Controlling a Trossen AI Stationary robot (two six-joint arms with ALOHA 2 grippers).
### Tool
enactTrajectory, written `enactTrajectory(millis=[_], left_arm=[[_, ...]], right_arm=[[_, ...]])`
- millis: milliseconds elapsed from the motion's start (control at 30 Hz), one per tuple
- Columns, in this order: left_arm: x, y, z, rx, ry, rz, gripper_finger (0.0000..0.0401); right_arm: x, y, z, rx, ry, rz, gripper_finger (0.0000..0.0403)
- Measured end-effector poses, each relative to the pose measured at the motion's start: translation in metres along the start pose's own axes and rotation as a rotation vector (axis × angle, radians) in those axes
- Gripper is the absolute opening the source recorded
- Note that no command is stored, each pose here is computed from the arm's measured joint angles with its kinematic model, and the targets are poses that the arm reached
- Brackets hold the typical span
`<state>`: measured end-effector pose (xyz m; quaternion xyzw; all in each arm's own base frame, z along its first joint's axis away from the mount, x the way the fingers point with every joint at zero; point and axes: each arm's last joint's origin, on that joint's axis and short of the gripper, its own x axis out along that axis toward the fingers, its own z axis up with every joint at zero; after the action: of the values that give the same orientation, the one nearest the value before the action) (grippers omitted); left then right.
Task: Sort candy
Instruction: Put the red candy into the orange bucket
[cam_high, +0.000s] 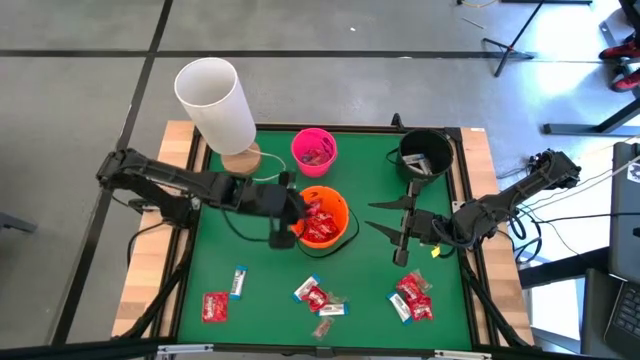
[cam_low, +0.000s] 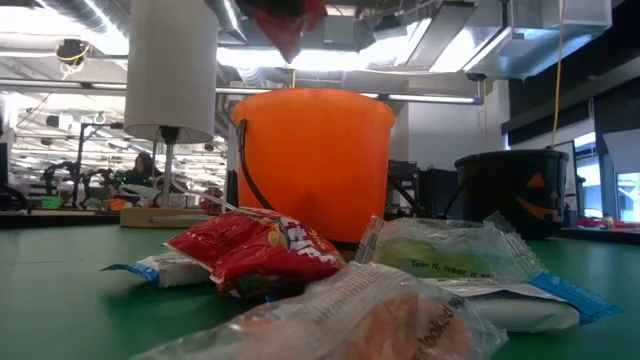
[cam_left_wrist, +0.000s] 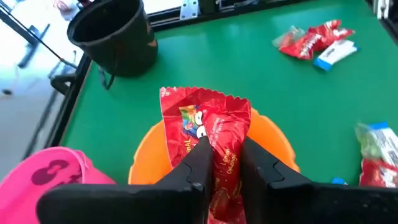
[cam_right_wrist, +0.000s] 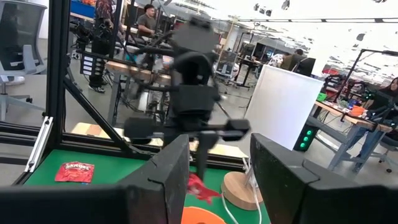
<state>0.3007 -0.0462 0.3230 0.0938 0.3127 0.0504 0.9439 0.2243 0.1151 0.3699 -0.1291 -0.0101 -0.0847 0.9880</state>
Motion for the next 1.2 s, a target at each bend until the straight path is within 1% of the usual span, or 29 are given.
enactTrajectory(millis=[200, 267, 367, 433, 500, 633, 700, 767, 867, 933, 1033, 1133, 1200], left_arm=[[0.011, 0.023, -0.002, -0.042, 0.009, -0.034, 0.0040], [0.015, 0.026, -0.003, -0.061, 0.018, -0.065, 0.0040], [0.022, 0.028, -0.005, -0.086, 0.028, -0.139, 0.0045], [0.025, 0.026, -0.005, -0.088, 0.029, -0.159, 0.0061], [0.028, 0.023, -0.005, -0.082, 0.036, -0.163, 0.0088], [0.027, 0.019, -0.005, -0.055, 0.040, -0.121, 0.0151], [0.018, 0.019, -0.002, -0.041, 0.073, -0.088, 0.0177], [0.000, 0.023, 0.007, -0.032, 0.104, -0.056, 0.0197], [-0.033, 0.022, 0.020, -0.060, 0.176, -0.041, 0.0210], [-0.050, 0.011, 0.023, -0.086, 0.243, -0.076, 0.0211], [-0.067, -0.018, 0.014, -0.088, 0.349, -0.139, 0.0206], [-0.080, -0.053, -0.006, -0.088, 0.475, -0.195, 0.0203], [-0.088, -0.076, -0.020, -0.116, 0.529, -0.208, 0.0202]], right_arm=[[0.000, 0.000, 0.000, -0.002, 0.002, 0.001, 0.0166], [0.000, 0.000, 0.000, -0.002, 0.002, 0.001, 0.0166], [0.000, 0.000, 0.000, -0.003, 0.003, 0.001, 0.0166], [0.000, 0.000, 0.000, -0.002, 0.003, 0.001, 0.0166], [0.000, 0.000, 0.000, -0.002, 0.003, 0.001, 0.0166], [0.000, 0.000, 0.000, 0.002, 0.003, 0.001, 0.0166], [0.000, 0.000, 0.000, 0.002, 0.003, 0.001, 0.0166], [0.000, 0.000, 0.000, 0.002, 0.003, 0.001, 0.0166], [0.000, 0.000, 0.000, 0.003, 0.003, 0.001, 0.0166], [0.000, 0.000, 0.000, 0.003, 0.003, 0.001, 0.0166], [0.000, 0.000, -0.001, 0.004, 0.005, 0.001, 0.0166], [0.000, 0.000, -0.001, 0.000, 0.009, 0.003, 0.0166], [0.000, 0.000, -0.001, 0.000, 0.009, 0.003, 0.0166]])
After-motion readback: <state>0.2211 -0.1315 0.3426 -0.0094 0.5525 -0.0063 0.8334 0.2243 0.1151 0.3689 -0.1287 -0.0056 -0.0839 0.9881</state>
